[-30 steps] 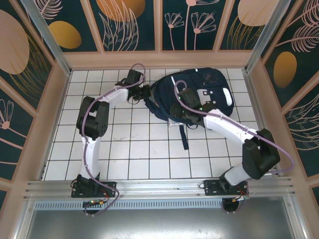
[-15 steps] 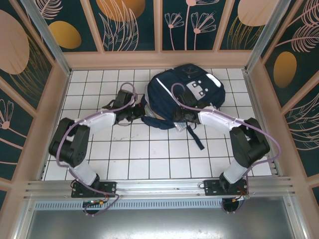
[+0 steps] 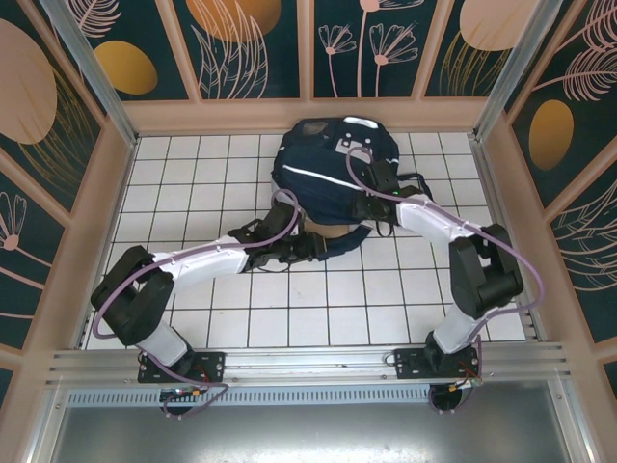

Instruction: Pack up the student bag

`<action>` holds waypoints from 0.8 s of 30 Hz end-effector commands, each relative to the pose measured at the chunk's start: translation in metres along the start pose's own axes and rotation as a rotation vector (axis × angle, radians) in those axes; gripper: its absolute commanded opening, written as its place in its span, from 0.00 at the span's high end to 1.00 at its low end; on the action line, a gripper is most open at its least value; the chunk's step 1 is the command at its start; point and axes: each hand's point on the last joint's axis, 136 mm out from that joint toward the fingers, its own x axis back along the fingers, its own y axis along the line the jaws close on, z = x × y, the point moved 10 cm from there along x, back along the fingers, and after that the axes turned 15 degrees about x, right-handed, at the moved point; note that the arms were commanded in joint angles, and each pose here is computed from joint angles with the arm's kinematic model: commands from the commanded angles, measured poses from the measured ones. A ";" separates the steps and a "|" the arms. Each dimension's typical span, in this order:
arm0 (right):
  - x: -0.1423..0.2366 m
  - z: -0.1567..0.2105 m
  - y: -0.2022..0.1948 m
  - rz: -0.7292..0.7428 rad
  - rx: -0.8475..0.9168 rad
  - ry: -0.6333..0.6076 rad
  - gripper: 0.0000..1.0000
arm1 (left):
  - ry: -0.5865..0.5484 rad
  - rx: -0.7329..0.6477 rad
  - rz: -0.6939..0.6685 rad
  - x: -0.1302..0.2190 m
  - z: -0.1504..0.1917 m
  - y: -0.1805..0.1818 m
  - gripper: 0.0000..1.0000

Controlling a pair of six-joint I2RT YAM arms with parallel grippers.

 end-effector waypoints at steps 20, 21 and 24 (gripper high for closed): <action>0.011 0.095 -0.090 -0.006 -0.632 -0.076 0.81 | -0.229 -0.178 -0.150 0.068 -0.090 -0.047 0.29; 0.007 0.093 -0.091 -0.009 -0.633 -0.071 0.83 | -0.235 -0.178 -0.157 0.067 -0.095 -0.045 0.29; -0.008 0.085 -0.090 -0.066 -0.614 -0.065 0.83 | -0.236 -0.173 -0.166 0.062 -0.104 -0.040 0.29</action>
